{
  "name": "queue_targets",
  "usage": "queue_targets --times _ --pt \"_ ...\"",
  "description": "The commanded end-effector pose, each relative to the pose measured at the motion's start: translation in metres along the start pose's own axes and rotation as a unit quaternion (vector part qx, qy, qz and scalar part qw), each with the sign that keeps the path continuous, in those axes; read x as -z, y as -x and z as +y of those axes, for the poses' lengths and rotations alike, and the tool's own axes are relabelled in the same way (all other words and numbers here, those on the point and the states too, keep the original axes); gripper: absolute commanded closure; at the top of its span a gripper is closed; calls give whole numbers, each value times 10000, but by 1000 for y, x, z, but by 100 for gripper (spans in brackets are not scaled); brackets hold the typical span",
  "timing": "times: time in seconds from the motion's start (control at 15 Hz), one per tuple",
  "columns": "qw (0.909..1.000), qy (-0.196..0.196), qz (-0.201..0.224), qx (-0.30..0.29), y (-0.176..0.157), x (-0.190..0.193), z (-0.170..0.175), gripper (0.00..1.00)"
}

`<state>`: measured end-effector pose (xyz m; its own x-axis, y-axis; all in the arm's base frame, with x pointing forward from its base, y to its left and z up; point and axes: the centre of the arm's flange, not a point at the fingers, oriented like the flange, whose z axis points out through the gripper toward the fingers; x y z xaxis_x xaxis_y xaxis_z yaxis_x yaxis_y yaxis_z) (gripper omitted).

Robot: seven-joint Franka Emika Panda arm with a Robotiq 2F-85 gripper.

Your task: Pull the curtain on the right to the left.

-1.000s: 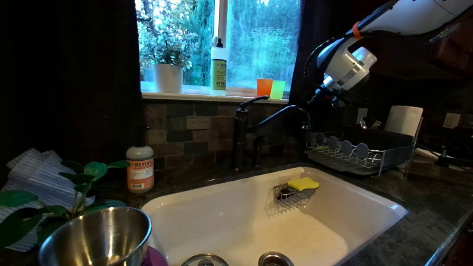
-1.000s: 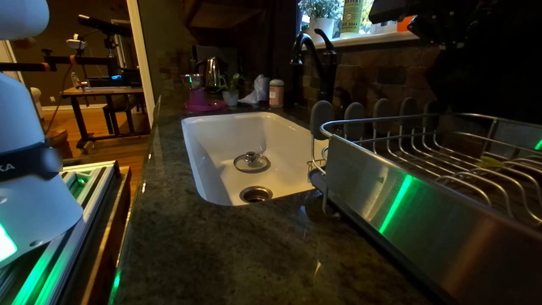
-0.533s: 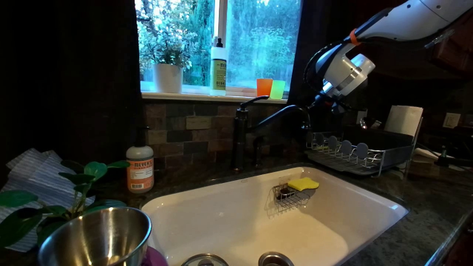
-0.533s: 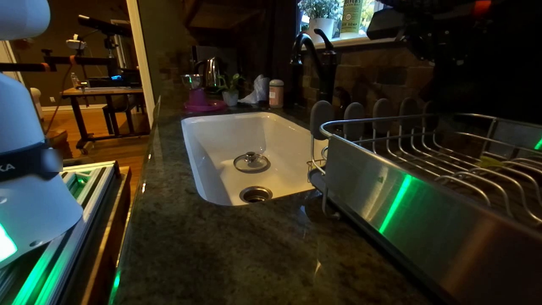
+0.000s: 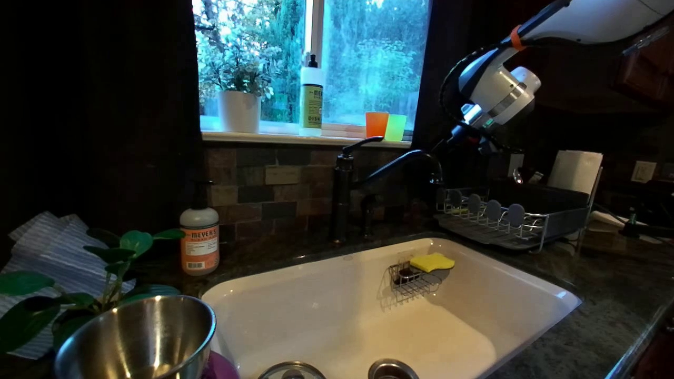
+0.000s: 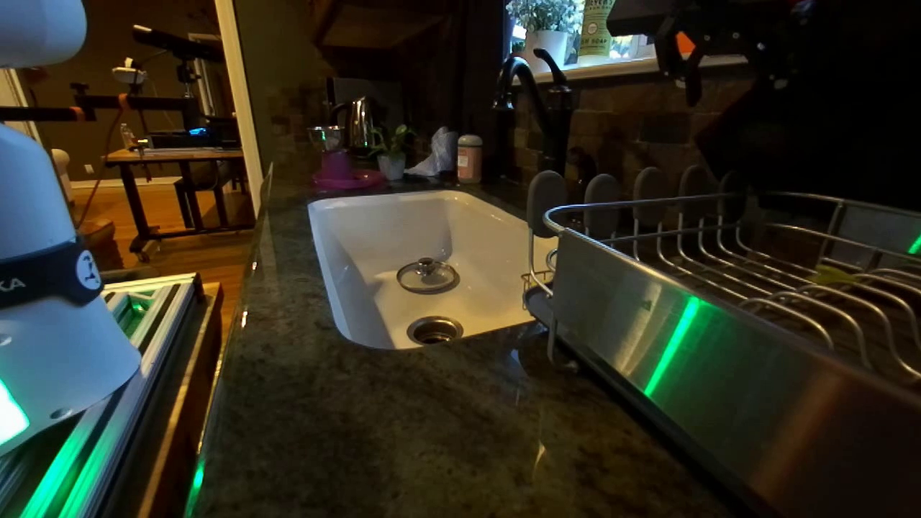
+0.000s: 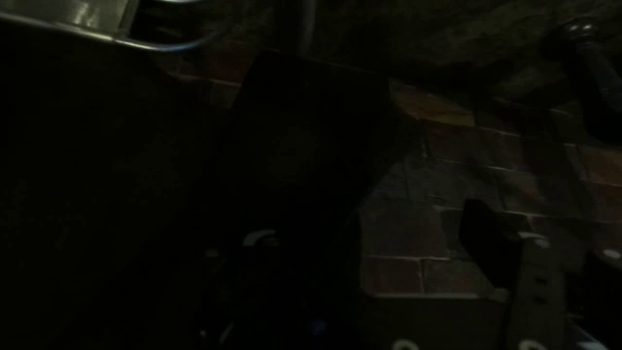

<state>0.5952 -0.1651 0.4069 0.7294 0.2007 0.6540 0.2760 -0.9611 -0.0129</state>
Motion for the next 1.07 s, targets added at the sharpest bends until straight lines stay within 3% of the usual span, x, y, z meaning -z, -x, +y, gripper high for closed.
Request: queue_targets --times 0.0,0.53,0.6,0.8,1.0 --pt "9995 -227 -188 68 2 22 -18 0" --pt "9922 -1053 -479 470 -12 29 -54 0" --pt "9911 -1036 -646 527 -13 32 -57 0" --pt "9884 -473 -1335 550 6 48 -52 0" --pt "9854 28 -1694 167 36 62 -30 0"
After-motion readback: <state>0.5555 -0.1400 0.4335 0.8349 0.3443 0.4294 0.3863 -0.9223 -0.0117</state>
